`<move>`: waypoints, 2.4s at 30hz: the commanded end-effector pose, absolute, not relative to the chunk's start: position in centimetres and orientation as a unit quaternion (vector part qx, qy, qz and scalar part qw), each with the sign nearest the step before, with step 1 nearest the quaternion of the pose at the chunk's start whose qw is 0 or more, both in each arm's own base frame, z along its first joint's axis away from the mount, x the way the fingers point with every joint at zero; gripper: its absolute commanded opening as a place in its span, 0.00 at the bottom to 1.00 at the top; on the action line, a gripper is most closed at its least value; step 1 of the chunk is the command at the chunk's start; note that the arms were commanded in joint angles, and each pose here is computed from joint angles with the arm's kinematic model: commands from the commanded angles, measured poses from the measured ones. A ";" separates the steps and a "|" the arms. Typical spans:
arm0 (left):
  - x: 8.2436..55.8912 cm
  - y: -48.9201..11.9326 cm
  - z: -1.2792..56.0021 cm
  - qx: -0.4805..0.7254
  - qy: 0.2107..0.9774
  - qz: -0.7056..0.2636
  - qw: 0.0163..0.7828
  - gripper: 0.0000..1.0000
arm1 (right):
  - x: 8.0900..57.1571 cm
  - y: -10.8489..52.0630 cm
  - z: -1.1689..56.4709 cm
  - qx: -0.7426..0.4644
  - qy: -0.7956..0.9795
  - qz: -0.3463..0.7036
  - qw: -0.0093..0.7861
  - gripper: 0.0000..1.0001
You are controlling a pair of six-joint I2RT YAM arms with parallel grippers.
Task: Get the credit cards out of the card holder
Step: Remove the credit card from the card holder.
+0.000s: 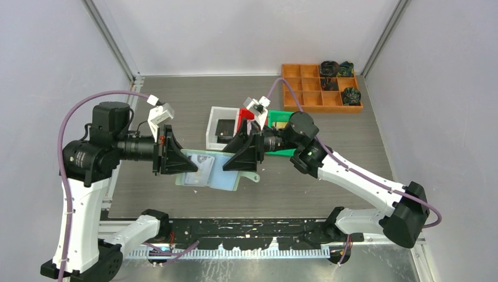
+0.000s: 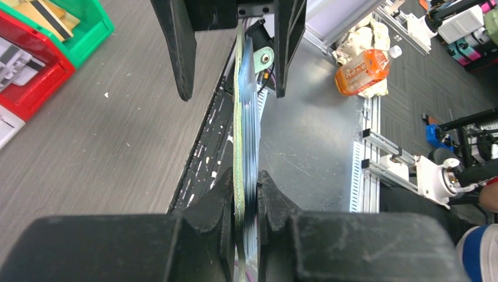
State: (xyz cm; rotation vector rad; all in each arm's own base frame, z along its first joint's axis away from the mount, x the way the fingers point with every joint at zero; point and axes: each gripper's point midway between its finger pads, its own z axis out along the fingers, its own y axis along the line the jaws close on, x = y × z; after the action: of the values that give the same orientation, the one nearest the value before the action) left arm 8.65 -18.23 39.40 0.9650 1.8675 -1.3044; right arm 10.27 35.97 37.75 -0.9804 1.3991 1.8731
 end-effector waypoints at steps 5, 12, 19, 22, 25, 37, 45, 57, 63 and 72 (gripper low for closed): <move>7.2 -18.6 41.0 0.378 0.688 -0.535 0.312 0.00 | 10.4 36.6 40.8 -0.380 0.517 0.703 0.307 0.56; 7.6 -18.8 41.3 0.369 0.691 -0.541 0.306 0.00 | 8.6 37.1 39.3 -0.406 0.527 0.687 0.294 0.30; 7.8 -18.9 41.3 0.364 0.694 -0.541 0.305 0.00 | 8.5 37.2 39.9 -0.397 0.524 0.688 0.308 0.03; 7.9 -18.9 41.2 0.363 0.695 -0.539 0.307 0.00 | 8.7 37.5 40.4 -0.381 0.518 0.697 0.318 0.01; 8.1 -18.9 40.7 0.361 0.699 -0.536 0.307 0.00 | 9.1 37.7 41.5 -0.359 0.504 0.715 0.325 0.01; 8.4 -18.5 39.8 0.363 0.709 -0.515 0.317 0.20 | 9.4 37.4 42.8 -0.327 0.491 0.733 0.340 0.01; 7.1 -18.5 40.8 0.372 0.694 -0.532 0.310 0.36 | 10.7 37.2 41.9 -0.307 0.505 0.727 0.349 0.01; 7.0 -18.2 40.3 0.373 0.701 -0.516 0.321 0.37 | 12.2 35.8 42.0 -0.287 0.504 0.737 0.347 0.01; 9.3 -18.2 39.6 0.350 0.718 -0.489 0.350 0.53 | 12.0 36.3 42.1 -0.289 0.520 0.729 0.340 0.01; 12.7 -16.2 37.6 0.352 0.721 -0.369 0.468 0.98 | 13.7 39.7 38.4 -0.272 0.678 0.579 0.364 0.01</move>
State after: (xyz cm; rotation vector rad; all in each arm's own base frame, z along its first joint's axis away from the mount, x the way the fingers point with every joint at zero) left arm 10.47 -17.07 36.98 0.8690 1.8779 -1.0934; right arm 12.33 39.57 38.48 -0.7359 1.6684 1.7156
